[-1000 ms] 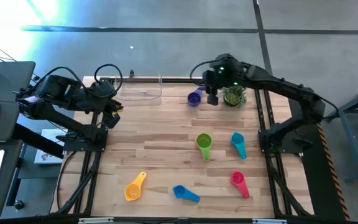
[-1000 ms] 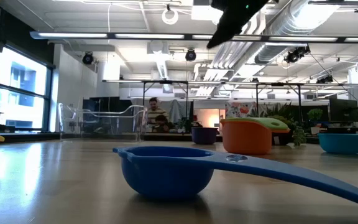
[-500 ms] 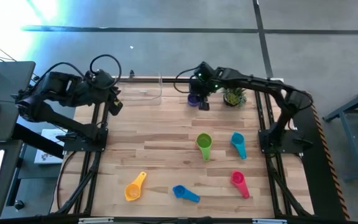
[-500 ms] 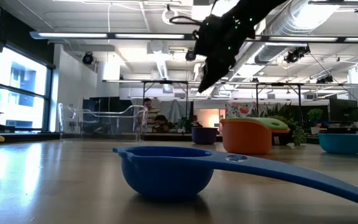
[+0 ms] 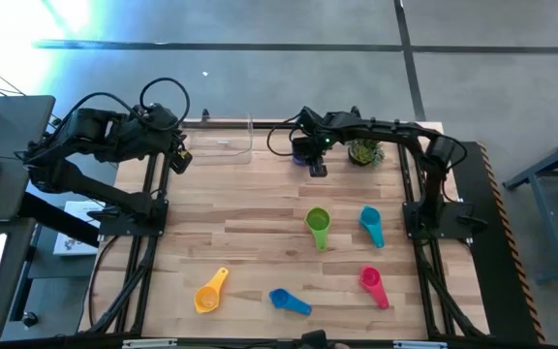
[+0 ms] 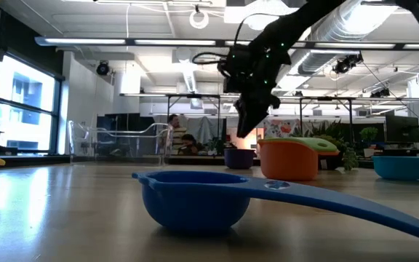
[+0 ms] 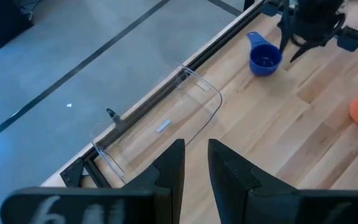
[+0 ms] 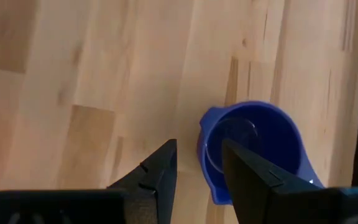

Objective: Nest measuring cups in basket
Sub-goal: Stack the dark blue measuring cup on top of the green measuring cup

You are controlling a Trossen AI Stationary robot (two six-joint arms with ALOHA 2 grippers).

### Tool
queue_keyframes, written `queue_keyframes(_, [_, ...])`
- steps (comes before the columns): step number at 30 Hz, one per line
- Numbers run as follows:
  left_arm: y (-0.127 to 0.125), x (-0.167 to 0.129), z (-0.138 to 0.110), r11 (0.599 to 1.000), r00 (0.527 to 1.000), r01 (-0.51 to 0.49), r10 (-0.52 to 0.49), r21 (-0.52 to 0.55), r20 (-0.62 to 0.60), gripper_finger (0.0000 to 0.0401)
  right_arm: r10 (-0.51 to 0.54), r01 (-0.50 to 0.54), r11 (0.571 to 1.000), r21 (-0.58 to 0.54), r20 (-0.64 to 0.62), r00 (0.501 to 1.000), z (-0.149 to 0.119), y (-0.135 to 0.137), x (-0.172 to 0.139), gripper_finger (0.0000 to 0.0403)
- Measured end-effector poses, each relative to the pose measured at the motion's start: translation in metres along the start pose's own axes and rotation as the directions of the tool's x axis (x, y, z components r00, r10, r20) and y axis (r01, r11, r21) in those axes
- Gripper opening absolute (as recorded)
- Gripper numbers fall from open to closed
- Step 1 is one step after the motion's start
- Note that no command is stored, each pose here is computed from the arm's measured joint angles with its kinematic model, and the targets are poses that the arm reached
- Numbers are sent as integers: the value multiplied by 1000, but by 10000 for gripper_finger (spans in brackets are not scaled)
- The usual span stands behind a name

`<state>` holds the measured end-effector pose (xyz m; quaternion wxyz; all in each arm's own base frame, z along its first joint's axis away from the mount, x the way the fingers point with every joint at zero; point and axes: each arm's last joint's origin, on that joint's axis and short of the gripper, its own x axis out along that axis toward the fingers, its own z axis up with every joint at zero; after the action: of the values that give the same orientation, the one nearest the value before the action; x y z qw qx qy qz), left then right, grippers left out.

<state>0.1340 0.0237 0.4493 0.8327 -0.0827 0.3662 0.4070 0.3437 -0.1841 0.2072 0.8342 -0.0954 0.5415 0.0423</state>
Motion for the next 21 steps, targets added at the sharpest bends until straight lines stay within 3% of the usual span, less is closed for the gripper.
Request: queue_keyframes(21, [0,0,0,1000,1000,0,0,16,0,62,16,-15,1000,21,-71,997,-15,-12,31,109])
